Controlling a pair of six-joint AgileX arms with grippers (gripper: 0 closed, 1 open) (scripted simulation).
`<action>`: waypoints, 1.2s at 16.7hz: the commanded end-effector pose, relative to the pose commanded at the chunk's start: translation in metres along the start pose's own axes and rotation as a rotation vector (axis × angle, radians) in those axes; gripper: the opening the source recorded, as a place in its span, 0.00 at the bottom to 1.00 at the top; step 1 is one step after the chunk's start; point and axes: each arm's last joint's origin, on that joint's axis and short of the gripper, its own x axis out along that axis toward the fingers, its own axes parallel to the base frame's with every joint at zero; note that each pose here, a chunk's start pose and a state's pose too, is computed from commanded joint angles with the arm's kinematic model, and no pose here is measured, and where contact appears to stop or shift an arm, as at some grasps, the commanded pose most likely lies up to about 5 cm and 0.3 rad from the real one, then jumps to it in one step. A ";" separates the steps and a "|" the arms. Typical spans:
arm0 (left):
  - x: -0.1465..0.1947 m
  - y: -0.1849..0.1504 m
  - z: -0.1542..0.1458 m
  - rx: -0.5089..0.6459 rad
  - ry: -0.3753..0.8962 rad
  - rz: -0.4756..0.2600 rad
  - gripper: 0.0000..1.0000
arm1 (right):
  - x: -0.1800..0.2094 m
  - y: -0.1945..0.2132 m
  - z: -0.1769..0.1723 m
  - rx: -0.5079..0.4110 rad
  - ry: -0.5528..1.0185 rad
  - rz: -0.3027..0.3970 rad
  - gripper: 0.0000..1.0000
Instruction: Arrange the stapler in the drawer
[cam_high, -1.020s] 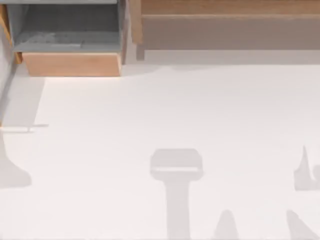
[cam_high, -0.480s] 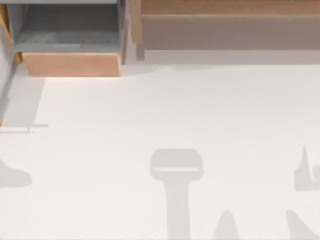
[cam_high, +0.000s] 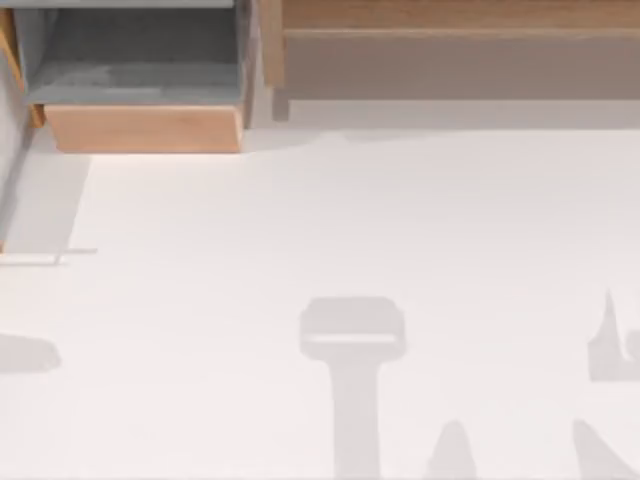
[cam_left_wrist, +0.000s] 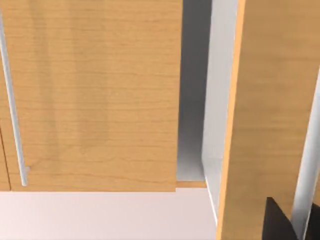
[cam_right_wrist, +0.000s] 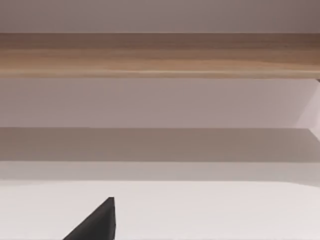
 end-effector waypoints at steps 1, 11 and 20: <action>0.000 0.000 0.000 0.000 0.000 0.000 0.00 | 0.000 0.000 0.000 0.000 0.000 0.000 1.00; 0.051 -0.003 -0.003 -0.009 0.003 -0.011 0.00 | 0.000 0.000 0.000 0.000 0.000 0.000 1.00; 0.071 -0.008 -0.002 -0.024 0.004 -0.031 0.00 | 0.000 0.000 0.000 0.000 0.000 0.000 1.00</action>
